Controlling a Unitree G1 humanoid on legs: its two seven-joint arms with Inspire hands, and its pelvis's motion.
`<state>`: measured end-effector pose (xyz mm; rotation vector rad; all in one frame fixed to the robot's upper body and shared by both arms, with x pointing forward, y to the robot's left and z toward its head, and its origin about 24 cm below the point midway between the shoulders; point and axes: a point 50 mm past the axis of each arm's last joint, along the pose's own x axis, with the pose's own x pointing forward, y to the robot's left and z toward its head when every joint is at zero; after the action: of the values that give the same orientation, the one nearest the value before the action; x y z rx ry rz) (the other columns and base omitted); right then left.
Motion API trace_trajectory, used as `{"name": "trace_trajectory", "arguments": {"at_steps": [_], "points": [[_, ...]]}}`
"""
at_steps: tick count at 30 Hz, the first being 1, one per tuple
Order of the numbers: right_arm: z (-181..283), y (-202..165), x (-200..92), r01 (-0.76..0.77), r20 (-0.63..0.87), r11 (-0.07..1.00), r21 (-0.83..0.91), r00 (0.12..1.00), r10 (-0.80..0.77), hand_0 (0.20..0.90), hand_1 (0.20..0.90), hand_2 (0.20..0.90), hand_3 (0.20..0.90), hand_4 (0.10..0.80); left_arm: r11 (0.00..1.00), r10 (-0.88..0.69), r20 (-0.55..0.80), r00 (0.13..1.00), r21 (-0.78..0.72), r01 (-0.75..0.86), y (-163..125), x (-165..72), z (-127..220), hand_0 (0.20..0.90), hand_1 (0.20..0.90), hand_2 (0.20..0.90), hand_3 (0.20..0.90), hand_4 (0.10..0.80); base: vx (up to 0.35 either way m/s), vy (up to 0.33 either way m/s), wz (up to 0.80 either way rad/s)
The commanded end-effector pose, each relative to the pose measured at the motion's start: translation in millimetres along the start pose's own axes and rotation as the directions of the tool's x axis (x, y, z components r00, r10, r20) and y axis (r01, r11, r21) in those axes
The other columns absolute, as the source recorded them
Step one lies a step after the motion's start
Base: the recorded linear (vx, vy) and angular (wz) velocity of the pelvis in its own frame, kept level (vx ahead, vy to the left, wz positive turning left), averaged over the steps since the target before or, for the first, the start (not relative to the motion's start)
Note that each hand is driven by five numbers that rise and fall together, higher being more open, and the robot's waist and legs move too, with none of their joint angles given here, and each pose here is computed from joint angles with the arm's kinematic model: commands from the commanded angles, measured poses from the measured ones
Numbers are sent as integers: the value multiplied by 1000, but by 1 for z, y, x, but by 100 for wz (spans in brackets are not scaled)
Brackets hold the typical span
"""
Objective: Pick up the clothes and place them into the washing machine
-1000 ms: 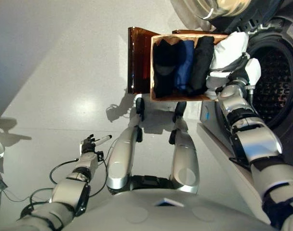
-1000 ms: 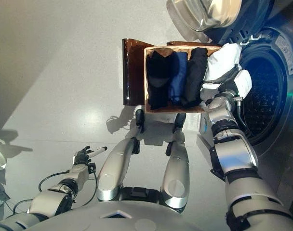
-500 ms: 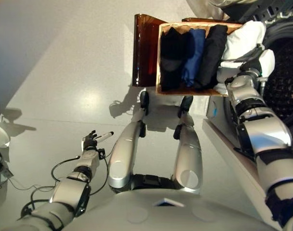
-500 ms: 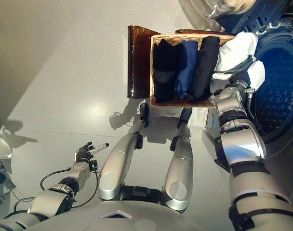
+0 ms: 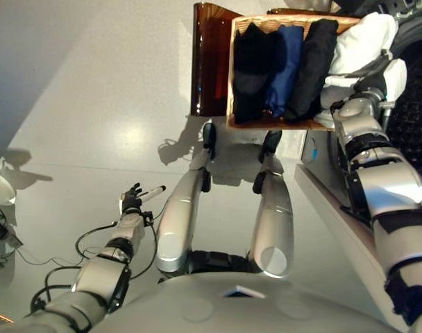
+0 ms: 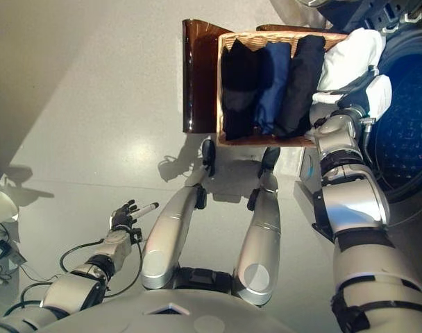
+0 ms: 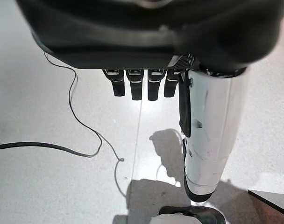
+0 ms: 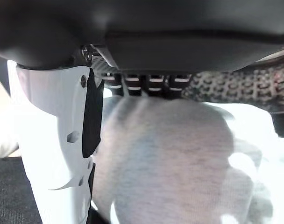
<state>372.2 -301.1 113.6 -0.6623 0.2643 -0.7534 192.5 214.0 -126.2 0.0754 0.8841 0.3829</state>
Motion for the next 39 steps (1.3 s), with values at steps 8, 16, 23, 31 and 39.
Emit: {"name": "trace_trajectory", "arguments": {"at_steps": [8,16,23,31,39], "points": [[4,-20,11,30,25,999,-44,999,-29,200,200,200,200,300,991,130,-111,985,25,-128,39,-4,-39,900,900,900,900,800,0,0,0],[-2,-20,10,23,4,999,-38,1000,-23,200,200,200,200,300,990,139,-111,984,29,-136,42,-4,-38,900,900,900,900,800,0,0,0],[-4,-18,9,20,5,999,-35,1000,-19,200,200,200,200,300,988,154,-118,981,32,-151,45,-4,-39,900,900,900,900,800,0,0,0],[-10,-9,5,-8,-5,1000,-17,1000,8,200,200,200,200,300,985,169,-138,976,36,-166,50,-3,-40,900,900,900,900,800,0,0,0],[-31,10,-9,-60,-39,994,92,997,64,200,200,200,200,300,980,198,-169,966,21,-198,59,-3,-44,900,900,900,900,800,-2,6,0]]}}
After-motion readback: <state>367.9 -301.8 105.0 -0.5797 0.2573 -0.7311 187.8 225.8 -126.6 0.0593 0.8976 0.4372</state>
